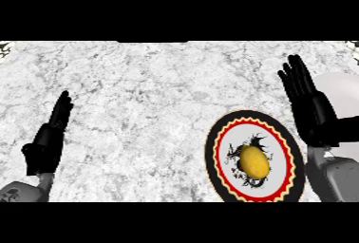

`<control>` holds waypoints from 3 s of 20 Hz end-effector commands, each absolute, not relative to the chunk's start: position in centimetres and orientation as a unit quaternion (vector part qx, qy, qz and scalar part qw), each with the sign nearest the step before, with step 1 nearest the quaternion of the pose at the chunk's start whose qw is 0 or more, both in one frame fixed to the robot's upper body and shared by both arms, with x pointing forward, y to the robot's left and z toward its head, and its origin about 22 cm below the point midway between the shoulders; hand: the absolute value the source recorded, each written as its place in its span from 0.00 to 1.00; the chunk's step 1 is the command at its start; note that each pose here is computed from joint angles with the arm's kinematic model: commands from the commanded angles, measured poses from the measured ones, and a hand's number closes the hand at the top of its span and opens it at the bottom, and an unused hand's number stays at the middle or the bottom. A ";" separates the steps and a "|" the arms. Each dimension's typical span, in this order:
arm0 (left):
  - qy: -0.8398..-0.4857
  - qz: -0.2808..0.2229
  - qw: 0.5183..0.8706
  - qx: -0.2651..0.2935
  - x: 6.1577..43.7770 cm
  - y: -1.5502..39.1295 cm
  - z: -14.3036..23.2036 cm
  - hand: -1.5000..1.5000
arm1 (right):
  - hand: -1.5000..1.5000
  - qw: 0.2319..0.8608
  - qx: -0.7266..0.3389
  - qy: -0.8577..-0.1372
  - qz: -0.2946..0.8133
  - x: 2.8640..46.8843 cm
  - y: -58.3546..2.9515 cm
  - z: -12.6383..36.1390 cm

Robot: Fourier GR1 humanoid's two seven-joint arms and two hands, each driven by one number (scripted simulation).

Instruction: Pick the lemon from the plate and place it in the plate

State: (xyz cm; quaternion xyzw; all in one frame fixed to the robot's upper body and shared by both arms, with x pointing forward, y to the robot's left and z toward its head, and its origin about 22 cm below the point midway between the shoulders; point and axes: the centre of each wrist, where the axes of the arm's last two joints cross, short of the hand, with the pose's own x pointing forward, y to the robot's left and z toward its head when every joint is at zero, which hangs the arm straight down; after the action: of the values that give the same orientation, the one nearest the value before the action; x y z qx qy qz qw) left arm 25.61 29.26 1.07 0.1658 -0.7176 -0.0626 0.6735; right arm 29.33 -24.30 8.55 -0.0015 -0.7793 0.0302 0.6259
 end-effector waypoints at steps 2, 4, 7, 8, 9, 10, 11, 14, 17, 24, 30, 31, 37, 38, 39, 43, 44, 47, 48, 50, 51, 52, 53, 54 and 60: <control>-0.672 -0.055 0.718 0.173 24.6 27.9 -1.0 0.50 | 1.00 0.640 0.100 -0.758 0.072 29.7 -24.2 8.5; -0.648 -0.034 0.745 0.153 25.3 28.2 -0.1 0.50 | 1.00 0.623 0.190 -0.745 0.145 29.1 -22.1 9.2; -0.623 -0.029 0.769 0.142 24.3 27.8 -1.7 0.50 | 1.00 0.519 -0.035 -0.777 0.356 29.7 -25.5 15.7; -0.614 -0.023 0.777 0.140 24.0 27.7 -2.1 0.50 | 1.00 0.482 -0.084 -0.784 0.383 29.7 -26.2 16.8; -0.605 -0.017 0.785 0.132 23.8 27.4 -2.3 0.50 | 1.00 0.449 -0.122 -0.779 0.420 29.4 -26.5 17.6; -0.598 -0.018 0.791 0.128 23.5 27.3 -2.7 0.50 | 1.00 0.427 -0.145 -0.771 0.450 29.1 -26.5 16.8; -0.599 -0.011 0.791 0.124 23.0 26.4 -3.0 0.50 | 1.00 0.443 -0.142 -0.775 0.427 27.9 -26.8 12.8; -0.600 0.000 0.792 0.111 24.6 25.6 -1.7 0.50 | 1.00 0.588 0.018 -0.791 0.169 26.0 -26.2 3.4; -0.600 -0.009 0.791 0.117 24.7 26.2 -1.8 0.50 | 0.00 0.551 0.161 -0.807 0.141 24.7 -27.3 1.5; -0.597 -0.016 0.794 0.114 25.2 24.3 -1.1 0.50 | 0.00 0.492 0.084 -0.767 0.402 26.0 -30.4 2.4; -0.591 -0.017 0.798 0.114 23.9 25.7 -2.0 0.50 | 0.00 0.461 -0.051 -0.728 0.504 27.8 -31.4 7.7; -0.596 -0.015 0.794 0.121 24.6 23.8 -1.6 0.50 | 0.00 0.453 -0.050 -0.720 0.524 27.5 -31.7 8.9; -0.594 -0.014 0.797 0.112 25.5 23.5 -1.7 0.50 | 0.00 0.475 -0.053 -0.615 0.627 27.6 -27.5 10.9; -0.602 -0.019 0.791 0.110 25.4 24.9 -0.8 0.50 | 0.00 0.490 -0.050 -0.594 0.637 28.2 -28.8 10.8; -0.595 -0.018 0.796 0.106 25.0 24.6 -1.3 0.50 | 0.00 0.492 -0.048 -0.581 0.646 27.4 -26.8 10.3; -0.600 -0.006 0.792 0.115 25.5 25.6 -2.4 0.50 | 0.00 0.494 -0.043 -0.553 0.670 28.1 -25.3 10.2; -0.600 -0.015 0.791 0.124 24.5 25.5 -1.1 0.50 | 0.00 0.498 -0.038 -0.552 0.668 28.7 -28.0 8.7; -0.596 -0.007 0.795 0.114 24.0 23.7 -0.7 0.50 | 0.00 0.507 -0.044 -0.550 0.662 28.3 -27.4 9.5; -0.590 -0.012 0.799 0.117 25.2 26.2 -1.7 0.50 | 0.00 0.502 -0.051 -0.537 0.676 28.5 -23.5 7.5; -0.597 -0.016 0.795 0.109 25.0 25.4 -2.1 0.50 | 0.00 0.499 -0.052 -0.547 0.670 27.9 -23.4 9.8; -0.600 -0.017 0.793 0.105 25.1 23.3 -1.1 0.50 | 0.00 0.501 -0.047 -0.545 0.671 30.4 -25.2 7.5; -0.596 -0.017 0.794 0.115 25.1 25.0 -0.4 0.50 | 0.00 0.502 -0.048 -0.538 0.675 28.2 -24.4 7.7; -0.602 -0.015 0.790 0.118 25.4 25.2 0.2 0.50 | 0.00 0.504 -0.042 -0.535 0.677 28.9 -24.5 6.8; -0.606 -0.011 0.787 0.116 23.3 22.8 -1.0 0.50 | 0.00 0.500 -0.042 -0.543 0.674 27.2 -23.1 6.3; -0.600 -0.017 0.791 0.117 24.6 24.4 -2.3 0.50 | 0.00 0.499 -0.041 -0.524 0.689 29.4 -23.0 7.3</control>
State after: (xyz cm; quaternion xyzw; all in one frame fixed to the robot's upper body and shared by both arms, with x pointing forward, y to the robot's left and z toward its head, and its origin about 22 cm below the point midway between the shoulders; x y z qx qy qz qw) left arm 24.60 24.72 -0.81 0.1153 -0.5977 -0.0140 0.7932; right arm 28.55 -24.62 7.12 -0.0416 -0.5332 0.6816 0.4994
